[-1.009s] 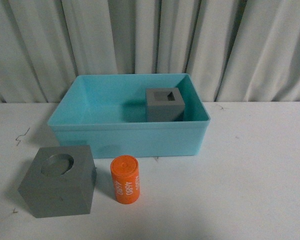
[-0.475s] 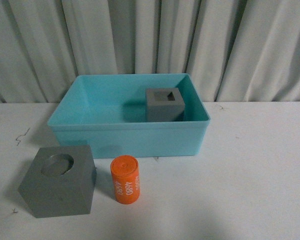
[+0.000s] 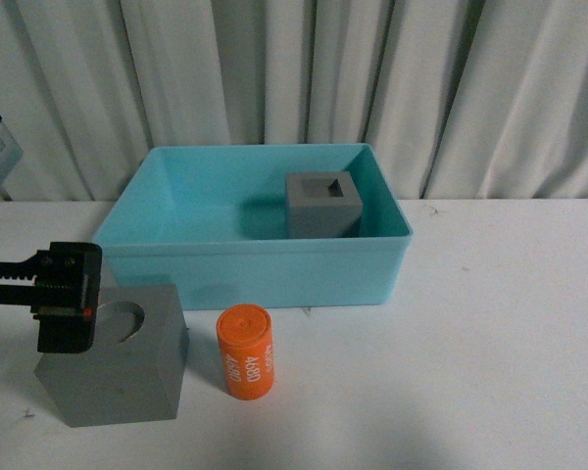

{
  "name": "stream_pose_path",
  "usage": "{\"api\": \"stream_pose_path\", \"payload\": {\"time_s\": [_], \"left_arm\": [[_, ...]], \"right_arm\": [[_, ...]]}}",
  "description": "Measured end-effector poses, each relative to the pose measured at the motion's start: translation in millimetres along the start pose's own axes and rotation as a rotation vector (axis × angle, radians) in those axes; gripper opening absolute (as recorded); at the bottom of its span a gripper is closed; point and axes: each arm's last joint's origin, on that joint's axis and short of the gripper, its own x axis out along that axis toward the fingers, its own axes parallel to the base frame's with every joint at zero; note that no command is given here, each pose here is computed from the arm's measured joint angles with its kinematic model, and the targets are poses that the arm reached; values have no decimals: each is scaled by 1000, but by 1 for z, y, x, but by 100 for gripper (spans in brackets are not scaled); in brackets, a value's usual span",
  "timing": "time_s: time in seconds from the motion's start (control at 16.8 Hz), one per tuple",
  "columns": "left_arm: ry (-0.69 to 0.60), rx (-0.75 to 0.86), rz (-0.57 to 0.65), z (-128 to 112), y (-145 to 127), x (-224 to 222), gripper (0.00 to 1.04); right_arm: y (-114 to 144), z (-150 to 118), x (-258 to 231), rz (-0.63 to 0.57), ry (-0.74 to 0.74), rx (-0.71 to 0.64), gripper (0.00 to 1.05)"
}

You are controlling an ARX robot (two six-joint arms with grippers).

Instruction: Place gray and orange parts in blue box

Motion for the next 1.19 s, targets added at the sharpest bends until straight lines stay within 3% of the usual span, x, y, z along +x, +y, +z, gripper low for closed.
{"api": "stream_pose_path", "payload": {"time_s": [1.13,1.19], "left_arm": [[79,47,33,-5,-3,61,98],[76,47,27,-6,-3,65,68]], "right_arm": [[0,0,0,0,0,0,98],[0,0,0,0,0,0,98]]}}
